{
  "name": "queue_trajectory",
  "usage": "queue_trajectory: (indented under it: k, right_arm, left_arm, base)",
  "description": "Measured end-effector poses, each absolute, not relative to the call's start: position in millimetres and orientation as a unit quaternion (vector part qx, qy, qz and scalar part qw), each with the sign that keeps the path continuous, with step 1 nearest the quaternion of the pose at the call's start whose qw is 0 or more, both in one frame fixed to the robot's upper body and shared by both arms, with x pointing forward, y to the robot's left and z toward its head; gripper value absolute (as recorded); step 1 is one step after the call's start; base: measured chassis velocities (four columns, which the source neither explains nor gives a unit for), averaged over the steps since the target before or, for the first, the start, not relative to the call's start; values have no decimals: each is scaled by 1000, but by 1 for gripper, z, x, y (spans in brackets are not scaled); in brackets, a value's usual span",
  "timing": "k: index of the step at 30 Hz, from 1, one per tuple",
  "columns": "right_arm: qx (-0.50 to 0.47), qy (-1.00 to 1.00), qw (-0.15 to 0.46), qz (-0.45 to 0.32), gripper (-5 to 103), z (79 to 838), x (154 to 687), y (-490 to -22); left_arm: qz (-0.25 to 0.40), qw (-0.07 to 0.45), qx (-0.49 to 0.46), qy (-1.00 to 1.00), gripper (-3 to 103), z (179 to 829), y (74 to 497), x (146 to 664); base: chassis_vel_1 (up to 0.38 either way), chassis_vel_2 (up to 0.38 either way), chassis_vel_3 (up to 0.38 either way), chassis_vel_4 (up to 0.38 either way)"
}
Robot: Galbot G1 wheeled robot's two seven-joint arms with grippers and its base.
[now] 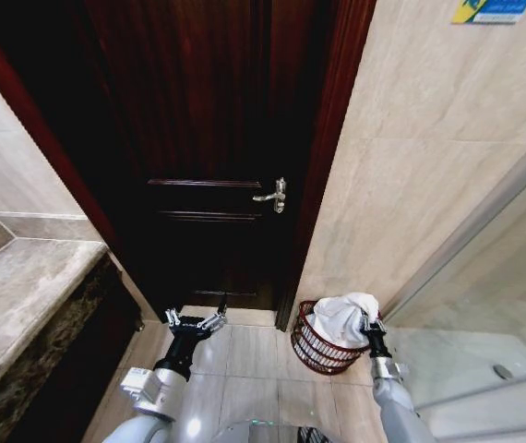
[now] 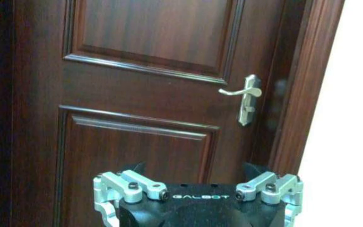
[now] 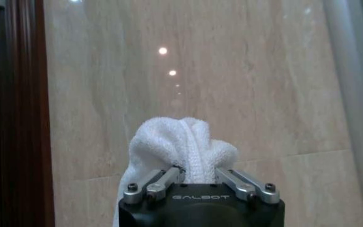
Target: Discard the used towel into the hamper.
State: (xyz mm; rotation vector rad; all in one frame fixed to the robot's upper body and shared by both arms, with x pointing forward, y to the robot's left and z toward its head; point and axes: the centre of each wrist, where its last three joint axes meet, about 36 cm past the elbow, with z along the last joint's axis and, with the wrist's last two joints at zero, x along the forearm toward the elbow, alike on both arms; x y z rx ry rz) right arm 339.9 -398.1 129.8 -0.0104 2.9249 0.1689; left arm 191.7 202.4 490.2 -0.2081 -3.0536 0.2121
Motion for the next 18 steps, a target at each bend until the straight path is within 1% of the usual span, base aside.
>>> queue_trajectory:
  k: [11,14,15,18]
  right_arm:
    - [-18,994,88,59,13,119,324,-389]
    - [-18,996,62,54,13,107,293,-384]
    - [-18,996,62,54,13,107,293,-384]
    - [-1,997,48,60,13,99,265,-380]
  left_arm:
    - [69,37,-68,-995,100,490,202,192]
    - [69,37,-68,-995,100,490,202,192]
    - [69,37,-68,-995,100,490,202,192]
    - [69,37,-68,-995,100,490,202,192]
  base:
    - [-98,93,100,-103]
    - [-29,68,33,-41]
    - [0,0,0,0]
    - [0,0,0,0]
